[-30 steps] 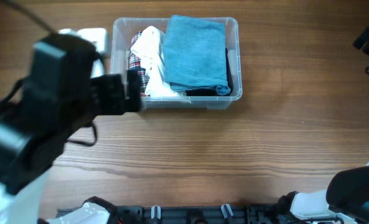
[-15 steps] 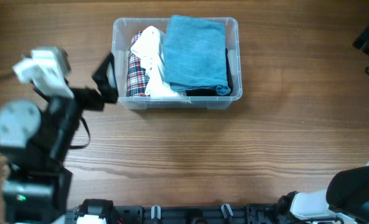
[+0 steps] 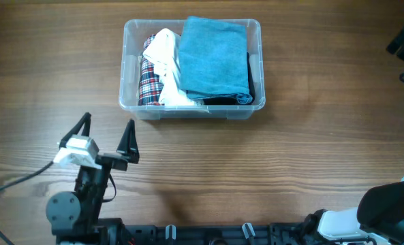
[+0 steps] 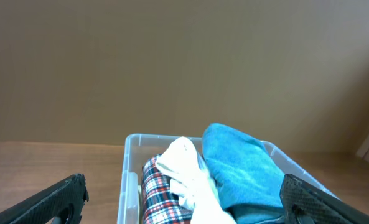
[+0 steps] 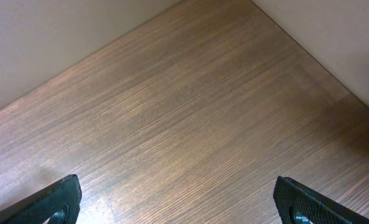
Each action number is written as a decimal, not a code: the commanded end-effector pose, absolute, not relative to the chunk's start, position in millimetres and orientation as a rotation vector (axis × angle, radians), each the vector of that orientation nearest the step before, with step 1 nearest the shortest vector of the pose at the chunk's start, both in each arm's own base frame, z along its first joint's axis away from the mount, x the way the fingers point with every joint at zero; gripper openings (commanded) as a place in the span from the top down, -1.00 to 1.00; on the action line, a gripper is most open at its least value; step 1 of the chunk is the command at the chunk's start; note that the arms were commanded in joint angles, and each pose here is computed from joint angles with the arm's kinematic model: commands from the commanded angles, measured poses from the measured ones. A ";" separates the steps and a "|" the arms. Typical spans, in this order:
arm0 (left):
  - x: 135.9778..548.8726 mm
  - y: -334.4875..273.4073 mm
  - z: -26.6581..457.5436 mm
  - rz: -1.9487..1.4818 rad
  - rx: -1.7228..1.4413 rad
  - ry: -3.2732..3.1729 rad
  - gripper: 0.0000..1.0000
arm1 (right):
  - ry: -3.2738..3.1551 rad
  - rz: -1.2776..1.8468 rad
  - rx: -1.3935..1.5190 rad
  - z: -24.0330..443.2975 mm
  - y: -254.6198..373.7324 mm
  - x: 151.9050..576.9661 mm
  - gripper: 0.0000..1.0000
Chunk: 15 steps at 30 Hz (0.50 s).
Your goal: Pack container
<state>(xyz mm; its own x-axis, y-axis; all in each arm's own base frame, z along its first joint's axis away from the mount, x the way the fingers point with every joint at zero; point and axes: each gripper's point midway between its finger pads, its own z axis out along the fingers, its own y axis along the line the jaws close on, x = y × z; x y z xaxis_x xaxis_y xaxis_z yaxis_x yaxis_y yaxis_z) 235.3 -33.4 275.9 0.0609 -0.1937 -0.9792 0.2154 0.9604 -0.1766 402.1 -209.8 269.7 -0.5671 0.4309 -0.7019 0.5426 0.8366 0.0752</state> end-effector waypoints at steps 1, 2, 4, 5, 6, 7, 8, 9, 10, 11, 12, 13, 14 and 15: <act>232.4 -35.0 259.2 -0.325 0.023 1.473 -1.00 | 2.280 -0.177 0.680 263.7 -207.1 405.1 -0.99; 231.7 -35.0 253.5 -0.326 0.023 1.472 -0.99 | 2.280 -0.177 0.680 263.7 -207.1 405.1 -1.00; 231.0 -35.0 243.9 -0.339 0.011 1.468 -1.00 | 2.280 -0.178 0.681 263.7 -207.2 405.1 -0.99; 231.0 -34.5 240.3 -0.344 0.004 1.463 -1.00 | 2.280 -0.177 0.680 263.7 -207.1 405.1 -0.99; 231.0 -34.5 237.5 -0.345 0.003 1.457 -1.00 | 2.280 -0.178 0.681 263.7 -207.2 405.1 -0.99; 232.0 -34.4 234.2 -0.352 -0.003 1.454 -1.00 | 2.280 -0.178 0.680 263.7 -207.1 405.1 -1.00; 233.2 -34.2 230.4 -0.364 -0.015 1.459 -0.99 | 2.280 -0.177 0.680 263.7 -207.1 405.1 -0.99; 234.1 -34.2 227.0 -0.367 -0.020 1.467 -1.00 | 2.280 -0.177 0.681 263.6 -207.1 405.1 -0.99; 235.3 -33.7 222.3 -0.366 -0.025 1.477 -0.99 | 2.280 -0.178 0.680 263.7 -207.1 405.1 -1.00; 236.6 -32.5 217.2 -0.365 -0.036 1.487 -1.00 | 2.280 -0.178 0.680 263.7 -207.1 405.1 -0.99; 238.6 -28.1 211.3 -0.368 -0.079 1.499 -1.00 | 2.280 -0.177 0.681 263.7 -207.1 405.1 -0.99; 239.7 -25.2 207.3 -0.371 -0.110 1.507 -1.00 | 2.280 -0.177 0.680 263.7 -207.1 405.1 -1.00; 241.0 -23.1 202.0 -0.370 -0.131 1.518 -0.99 | 2.280 -0.178 0.680 263.7 -207.2 405.1 -0.99; 242.0 -21.8 197.3 -0.371 -0.145 1.526 -1.00 | 2.280 -0.177 0.680 263.7 -207.1 405.1 -0.99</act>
<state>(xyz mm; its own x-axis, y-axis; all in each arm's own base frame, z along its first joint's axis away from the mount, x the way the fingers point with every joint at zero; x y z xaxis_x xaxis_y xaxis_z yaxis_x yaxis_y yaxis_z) 238.3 -32.0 212.2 0.0193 -0.2650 -0.9641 0.2049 0.9448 -0.2556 402.2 -209.8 269.8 -0.5668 0.4308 -0.7022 0.5426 0.8366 0.0753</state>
